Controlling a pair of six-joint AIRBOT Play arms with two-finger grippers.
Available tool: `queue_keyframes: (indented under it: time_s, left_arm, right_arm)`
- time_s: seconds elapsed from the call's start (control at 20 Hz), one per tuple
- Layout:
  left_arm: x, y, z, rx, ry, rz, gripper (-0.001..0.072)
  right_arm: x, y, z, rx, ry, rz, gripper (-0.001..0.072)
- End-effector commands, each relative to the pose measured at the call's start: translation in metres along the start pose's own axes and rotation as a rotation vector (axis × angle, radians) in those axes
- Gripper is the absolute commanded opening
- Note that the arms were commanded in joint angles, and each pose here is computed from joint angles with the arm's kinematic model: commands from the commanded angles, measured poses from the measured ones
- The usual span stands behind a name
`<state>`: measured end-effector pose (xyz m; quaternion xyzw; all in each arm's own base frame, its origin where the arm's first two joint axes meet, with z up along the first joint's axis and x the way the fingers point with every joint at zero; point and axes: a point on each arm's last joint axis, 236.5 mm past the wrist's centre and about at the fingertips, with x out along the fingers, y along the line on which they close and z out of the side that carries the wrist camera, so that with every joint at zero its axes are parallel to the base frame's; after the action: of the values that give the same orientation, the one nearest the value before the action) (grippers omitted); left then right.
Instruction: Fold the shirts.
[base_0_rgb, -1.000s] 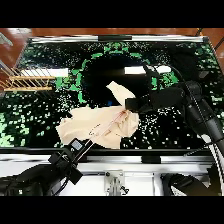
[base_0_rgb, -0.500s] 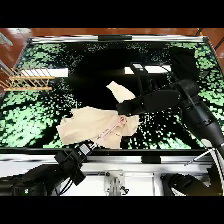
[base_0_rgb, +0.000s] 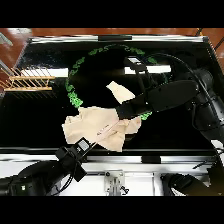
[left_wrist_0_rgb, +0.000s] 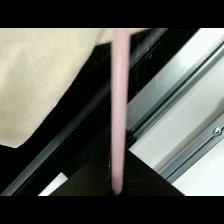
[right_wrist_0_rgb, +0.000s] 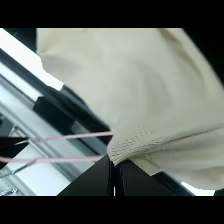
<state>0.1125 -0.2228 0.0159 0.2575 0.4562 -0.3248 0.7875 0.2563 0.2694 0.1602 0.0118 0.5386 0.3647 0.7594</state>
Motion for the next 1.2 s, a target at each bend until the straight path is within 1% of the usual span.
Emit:
queue_keyframes:
  time_s: [0.0,0.1,0.2,0.5,0.7,0.8,1.0,1.15]
  left_arm:
    - [-0.002,-0.004,0.018,-0.04,-0.061,-0.033,0.0037]
    - [-0.005,-0.009,0.017,0.061,-0.054,-0.054,0.0038]
    - [-0.006,-0.012,0.016,0.121,-0.049,-0.066,0.0038]
    - [-0.003,-0.026,0.007,0.099,-0.007,-0.118,0.0038]
    - [0.003,-0.033,0.005,0.11,0.009,-0.133,0.0038]
    - [0.002,-0.034,0.018,0.08,-0.037,-0.149,0.0038]
    - [-0.004,-0.027,0.052,-0.035,-0.142,-0.174,0.0039]
    - [-0.005,-0.032,0.062,-0.085,-0.17,-0.219,0.0038]
  right_arm:
    - [-0.006,0.021,-0.012,-0.046,0.041,0.082,0.0069]
    - [-0.009,0.024,-0.017,-0.082,0.056,0.089,0.0068]
    - [-0.01,0.028,-0.018,-0.113,0.054,0.107,0.0068]
    - [-0.012,0.039,-0.018,-0.185,0.046,0.156,0.0068]
    - [-0.034,0.051,0.0,-0.253,-0.026,0.155,0.0068]
    - [-0.043,0.054,-0.003,-0.267,-0.014,0.153,0.0068]
    - [-0.045,0.051,-0.032,-0.253,0.113,0.159,0.0068]
    - [-0.046,0.057,-0.036,-0.248,0.128,0.185,0.0068]
